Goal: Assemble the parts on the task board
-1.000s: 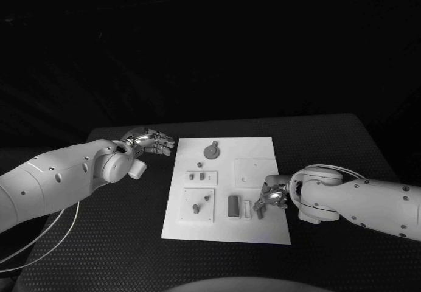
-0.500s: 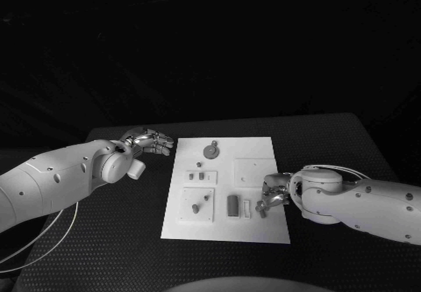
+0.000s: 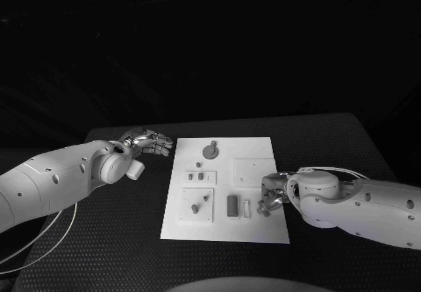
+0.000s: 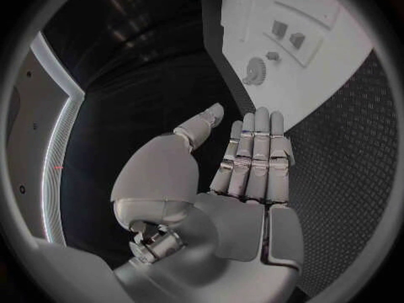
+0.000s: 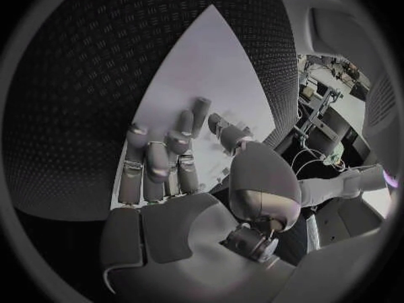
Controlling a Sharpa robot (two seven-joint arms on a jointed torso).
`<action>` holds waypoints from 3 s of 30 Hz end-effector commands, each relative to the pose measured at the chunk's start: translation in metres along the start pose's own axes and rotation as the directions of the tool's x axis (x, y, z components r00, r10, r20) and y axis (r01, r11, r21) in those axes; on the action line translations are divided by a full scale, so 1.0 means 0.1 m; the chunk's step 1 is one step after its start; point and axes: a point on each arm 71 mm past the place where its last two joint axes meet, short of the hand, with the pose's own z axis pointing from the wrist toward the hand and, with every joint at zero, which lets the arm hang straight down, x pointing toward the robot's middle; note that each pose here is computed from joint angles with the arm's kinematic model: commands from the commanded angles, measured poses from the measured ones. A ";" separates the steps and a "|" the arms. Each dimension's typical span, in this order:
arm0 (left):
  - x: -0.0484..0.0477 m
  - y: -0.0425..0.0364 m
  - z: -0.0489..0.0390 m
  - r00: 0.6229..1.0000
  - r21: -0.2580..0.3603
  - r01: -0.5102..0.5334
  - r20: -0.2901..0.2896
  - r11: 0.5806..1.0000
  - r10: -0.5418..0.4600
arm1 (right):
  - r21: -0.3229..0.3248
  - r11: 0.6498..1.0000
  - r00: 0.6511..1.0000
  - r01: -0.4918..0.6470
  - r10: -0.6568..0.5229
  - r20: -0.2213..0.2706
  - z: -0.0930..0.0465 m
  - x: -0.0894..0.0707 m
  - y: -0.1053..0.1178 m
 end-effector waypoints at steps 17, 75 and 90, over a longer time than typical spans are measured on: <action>0.012 -0.010 -0.006 1.000 0.006 0.007 -0.014 1.000 -0.007 | 0.062 0.993 0.992 0.104 -0.099 -0.082 0.04 0.22 -0.07; 0.017 -0.009 0.001 1.000 0.003 0.006 -0.019 1.000 -0.006 | 0.037 0.774 0.769 -0.632 0.633 -0.090 -0.02 0.15 0.07; 0.018 -0.008 -0.001 1.000 0.003 0.007 -0.021 1.000 -0.007 | 0.049 0.793 0.784 -0.607 0.608 -0.123 0.03 0.17 0.10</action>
